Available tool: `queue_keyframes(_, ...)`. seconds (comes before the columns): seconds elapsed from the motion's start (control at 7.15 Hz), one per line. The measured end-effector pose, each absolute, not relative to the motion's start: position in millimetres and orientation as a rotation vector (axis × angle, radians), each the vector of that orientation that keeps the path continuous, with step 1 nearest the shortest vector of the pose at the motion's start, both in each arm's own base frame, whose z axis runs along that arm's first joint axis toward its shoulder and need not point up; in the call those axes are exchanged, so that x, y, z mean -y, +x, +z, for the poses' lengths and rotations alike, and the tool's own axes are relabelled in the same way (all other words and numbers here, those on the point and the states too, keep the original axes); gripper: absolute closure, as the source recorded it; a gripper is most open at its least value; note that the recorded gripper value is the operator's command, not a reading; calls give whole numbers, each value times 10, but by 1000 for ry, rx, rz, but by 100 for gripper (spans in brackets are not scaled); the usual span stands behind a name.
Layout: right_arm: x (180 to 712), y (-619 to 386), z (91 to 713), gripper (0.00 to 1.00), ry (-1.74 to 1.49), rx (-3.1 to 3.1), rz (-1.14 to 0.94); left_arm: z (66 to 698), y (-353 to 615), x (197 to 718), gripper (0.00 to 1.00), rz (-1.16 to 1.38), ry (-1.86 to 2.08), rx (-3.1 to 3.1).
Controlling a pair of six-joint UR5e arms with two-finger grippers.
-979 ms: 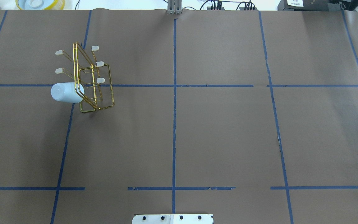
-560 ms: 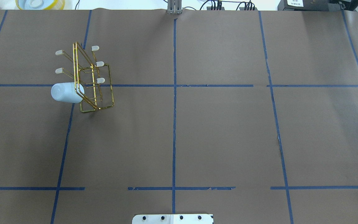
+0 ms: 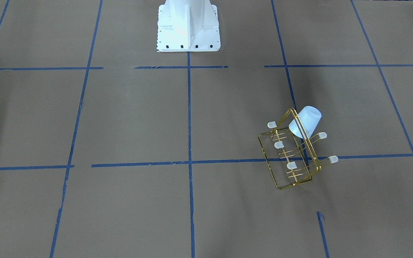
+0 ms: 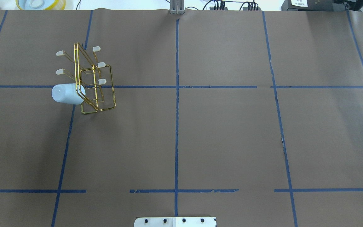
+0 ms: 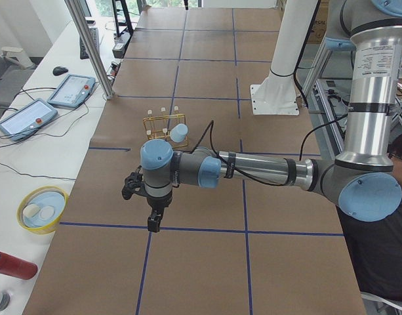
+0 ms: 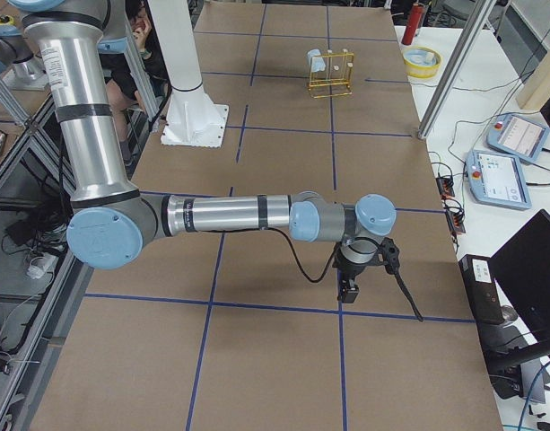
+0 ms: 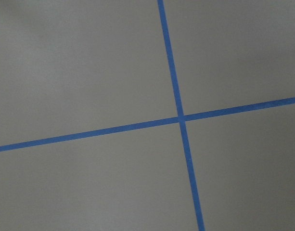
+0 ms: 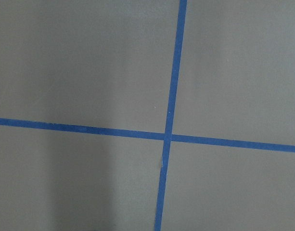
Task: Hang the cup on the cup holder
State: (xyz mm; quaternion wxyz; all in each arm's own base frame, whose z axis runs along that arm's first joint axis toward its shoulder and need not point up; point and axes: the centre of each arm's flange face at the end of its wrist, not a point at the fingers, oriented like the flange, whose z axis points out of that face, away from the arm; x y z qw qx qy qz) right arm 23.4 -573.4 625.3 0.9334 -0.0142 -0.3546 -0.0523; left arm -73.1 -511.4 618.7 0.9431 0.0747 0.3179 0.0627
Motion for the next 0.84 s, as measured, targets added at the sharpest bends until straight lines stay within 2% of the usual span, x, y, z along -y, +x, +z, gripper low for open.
queue_keyframes(0.84,5735,234,6253,0,-29,725,-107,6243,-758,5041,0,89,90,-757)
